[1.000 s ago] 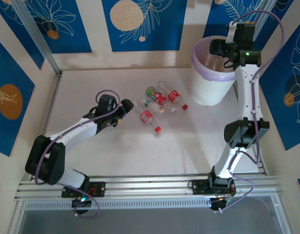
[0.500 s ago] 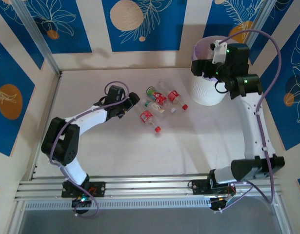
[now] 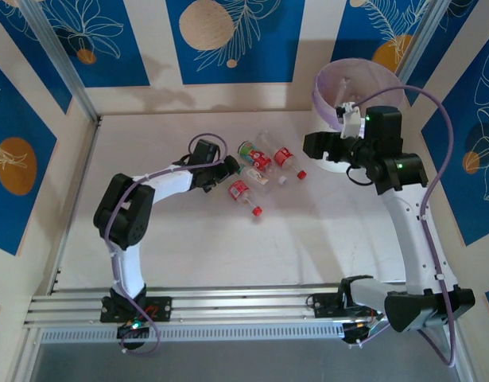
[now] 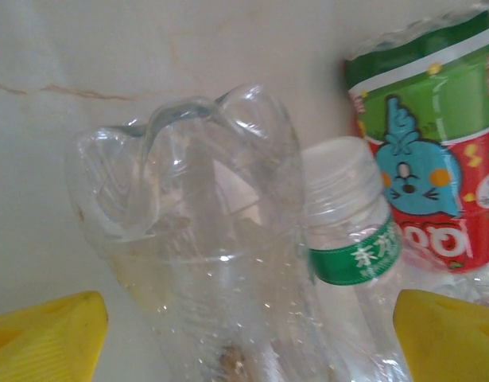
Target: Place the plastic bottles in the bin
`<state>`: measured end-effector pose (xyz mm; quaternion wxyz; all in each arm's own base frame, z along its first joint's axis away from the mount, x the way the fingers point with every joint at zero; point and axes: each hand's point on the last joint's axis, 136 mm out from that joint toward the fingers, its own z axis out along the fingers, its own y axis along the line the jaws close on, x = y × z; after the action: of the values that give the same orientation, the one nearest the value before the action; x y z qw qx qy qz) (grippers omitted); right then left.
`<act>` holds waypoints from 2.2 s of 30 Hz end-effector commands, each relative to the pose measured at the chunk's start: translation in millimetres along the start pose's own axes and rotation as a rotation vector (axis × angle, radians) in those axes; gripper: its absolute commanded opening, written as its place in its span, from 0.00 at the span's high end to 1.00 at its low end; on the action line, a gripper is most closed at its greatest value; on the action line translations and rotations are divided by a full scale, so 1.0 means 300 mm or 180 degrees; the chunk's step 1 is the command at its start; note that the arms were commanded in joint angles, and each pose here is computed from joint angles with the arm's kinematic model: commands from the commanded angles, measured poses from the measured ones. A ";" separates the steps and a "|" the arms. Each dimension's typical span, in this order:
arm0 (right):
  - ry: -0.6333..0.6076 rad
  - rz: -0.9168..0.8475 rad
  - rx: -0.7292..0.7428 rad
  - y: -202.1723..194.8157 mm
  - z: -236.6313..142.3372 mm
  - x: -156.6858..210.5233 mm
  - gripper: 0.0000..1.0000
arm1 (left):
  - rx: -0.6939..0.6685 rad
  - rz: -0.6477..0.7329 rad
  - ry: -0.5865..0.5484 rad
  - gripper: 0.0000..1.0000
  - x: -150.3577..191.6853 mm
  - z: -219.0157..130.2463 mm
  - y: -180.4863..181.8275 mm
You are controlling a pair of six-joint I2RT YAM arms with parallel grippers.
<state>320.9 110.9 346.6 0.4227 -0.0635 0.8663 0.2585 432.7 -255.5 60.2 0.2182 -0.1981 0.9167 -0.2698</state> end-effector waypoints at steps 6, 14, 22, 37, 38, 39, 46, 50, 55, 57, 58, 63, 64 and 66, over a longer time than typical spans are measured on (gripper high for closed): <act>0.0182 0.0235 -0.0063 -0.032 0.024 0.102 0.21 | -0.0235 -0.0027 -0.0035 0.14 0.022 0.069 0.043; 0.0257 0.0351 -0.0024 -0.070 0.055 0.159 0.21 | -0.0259 -0.0104 -0.0028 0.28 0.037 0.099 0.066; 0.0313 0.0391 0.0000 -0.089 0.060 0.192 0.21 | -0.0233 -0.0134 -0.0053 0.44 0.036 0.082 0.063; 0.0663 0.0277 -0.0293 0.013 0.130 0.265 0.23 | 0.0263 -0.0076 -0.0209 0.67 -0.019 -0.064 -0.091; 0.0716 0.0242 -0.0381 0.040 0.146 0.273 0.23 | 0.0316 -0.0078 -0.0211 0.68 -0.018 -0.077 -0.103; 0.0779 0.0211 -0.0458 0.067 0.166 0.284 0.23 | 0.0373 -0.0075 -0.0210 0.72 -0.017 -0.089 -0.113; 0.1182 0.0010 -0.0845 0.223 0.303 0.346 0.21 | 0.0687 -0.0034 -0.0218 0.88 0.001 -0.175 -0.154; 0.1407 -0.0018 -0.1025 0.286 0.394 0.398 0.20 | 0.0976 0.0012 -0.0190 1.00 0.016 -0.225 -0.192; 0.1584 0.0000 -0.1171 0.332 0.481 0.452 0.18 | 0.1139 0.0035 -0.0172 1.00 0.021 -0.265 -0.223; 0.1639 0.0016 -0.1175 0.336 0.515 0.475 0.17 | 0.1182 0.0055 -0.0178 1.00 0.016 -0.277 -0.238; 0.1686 0.0033 -0.1157 0.332 0.531 0.490 0.17 | 0.1207 0.0056 -0.0180 1.00 0.016 -0.282 -0.245; 0.1836 0.0087 -0.1198 0.335 0.589 0.546 0.17 | 0.1418 -0.0012 -0.0297 1.00 -0.007 -0.310 -0.280; 0.1862 0.0099 -0.1212 0.339 0.597 0.557 0.17 | 0.1445 -0.0026 -0.0315 1.00 -0.009 -0.312 -0.283; 0.1914 0.0107 -0.1266 0.352 0.613 0.575 0.17 | 0.1503 -0.0081 -0.0342 1.00 -0.016 -0.308 -0.288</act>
<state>304.8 295.4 151.1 0.1237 -0.1909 0.9014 0.3684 410.7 -276.4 161.1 0.2888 -0.1691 0.8374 -0.4321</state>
